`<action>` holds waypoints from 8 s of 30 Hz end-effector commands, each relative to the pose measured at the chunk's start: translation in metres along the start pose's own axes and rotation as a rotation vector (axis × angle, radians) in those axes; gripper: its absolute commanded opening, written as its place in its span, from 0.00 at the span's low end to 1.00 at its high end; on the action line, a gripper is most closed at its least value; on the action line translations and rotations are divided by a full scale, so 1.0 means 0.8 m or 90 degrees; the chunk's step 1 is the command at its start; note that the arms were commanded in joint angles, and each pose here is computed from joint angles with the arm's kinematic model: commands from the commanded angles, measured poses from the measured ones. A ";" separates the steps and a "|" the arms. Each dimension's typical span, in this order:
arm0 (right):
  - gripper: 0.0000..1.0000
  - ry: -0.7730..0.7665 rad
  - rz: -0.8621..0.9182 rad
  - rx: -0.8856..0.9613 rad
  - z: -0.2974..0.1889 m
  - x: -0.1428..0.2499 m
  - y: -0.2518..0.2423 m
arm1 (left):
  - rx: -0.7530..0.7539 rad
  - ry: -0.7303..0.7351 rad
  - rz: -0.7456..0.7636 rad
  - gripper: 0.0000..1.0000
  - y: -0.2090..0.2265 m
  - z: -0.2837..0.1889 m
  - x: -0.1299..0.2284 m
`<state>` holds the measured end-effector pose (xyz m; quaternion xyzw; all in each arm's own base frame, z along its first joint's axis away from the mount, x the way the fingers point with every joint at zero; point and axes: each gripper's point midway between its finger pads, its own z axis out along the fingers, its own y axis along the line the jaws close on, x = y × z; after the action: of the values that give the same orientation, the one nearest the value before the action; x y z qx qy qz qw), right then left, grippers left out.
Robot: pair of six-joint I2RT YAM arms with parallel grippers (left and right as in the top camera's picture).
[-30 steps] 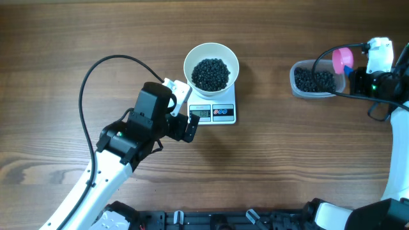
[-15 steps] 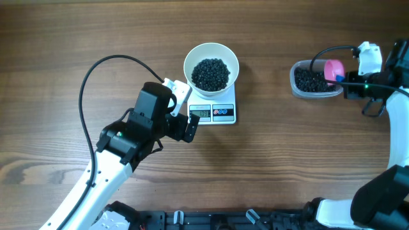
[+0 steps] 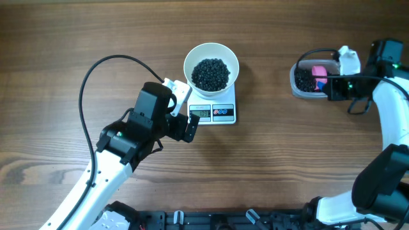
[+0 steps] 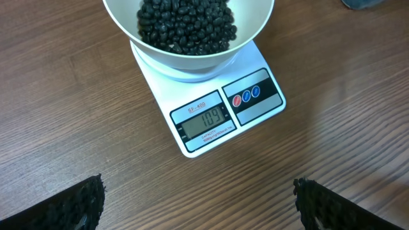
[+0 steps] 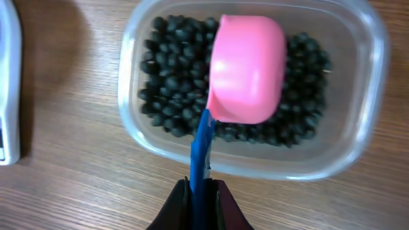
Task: Scoop item into bowl and weigh 150g on scale
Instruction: 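Lower the pink scoop back into the bean tub, then drag the scoop through the beans in the tub, then lift the filled pink scoop from the tub over the white bowl, then tip the scoop to pour beans into the white bowl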
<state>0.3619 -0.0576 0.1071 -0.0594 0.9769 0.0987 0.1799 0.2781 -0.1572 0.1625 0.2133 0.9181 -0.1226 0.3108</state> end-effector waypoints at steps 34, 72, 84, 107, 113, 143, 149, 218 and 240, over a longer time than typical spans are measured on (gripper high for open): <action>0.04 -0.030 0.032 -0.174 -0.011 0.011 0.025 | 0.010 -0.008 0.013 1.00 -0.003 -0.004 -0.003; 0.04 -0.034 0.120 -0.204 0.000 0.013 0.028 | 0.010 -0.008 0.013 1.00 -0.003 -0.004 -0.003; 0.05 -0.055 0.120 -0.235 -0.004 0.005 0.036 | 0.010 -0.008 0.013 1.00 -0.003 -0.004 -0.003; 0.04 -0.067 0.252 -0.251 -0.017 0.008 0.011 | 0.009 -0.008 0.013 1.00 -0.003 -0.004 -0.003; 0.04 -0.067 0.273 -0.252 -0.019 0.009 0.008 | 0.010 -0.008 0.013 1.00 -0.003 -0.004 -0.003; 0.04 -0.201 0.464 -0.387 -0.080 -0.002 -0.044 | 0.010 -0.008 0.013 1.00 -0.003 -0.004 -0.003; 0.04 -0.233 0.453 -0.466 -0.098 -0.017 -0.027 | 0.010 -0.008 0.013 1.00 -0.003 -0.004 -0.003; 0.04 -0.247 -0.258 -0.323 -0.023 -0.111 0.307 | 0.010 -0.008 0.013 1.00 -0.003 -0.004 -0.003; 0.04 -0.265 -0.326 -0.290 -0.028 -0.108 0.323 | 0.010 -0.008 0.013 1.00 -0.003 -0.004 -0.003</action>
<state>0.3969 0.1938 0.1855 -0.3145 0.8376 0.2693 0.3563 0.2779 -0.1572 0.1623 0.2134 0.9182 -0.1225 0.3104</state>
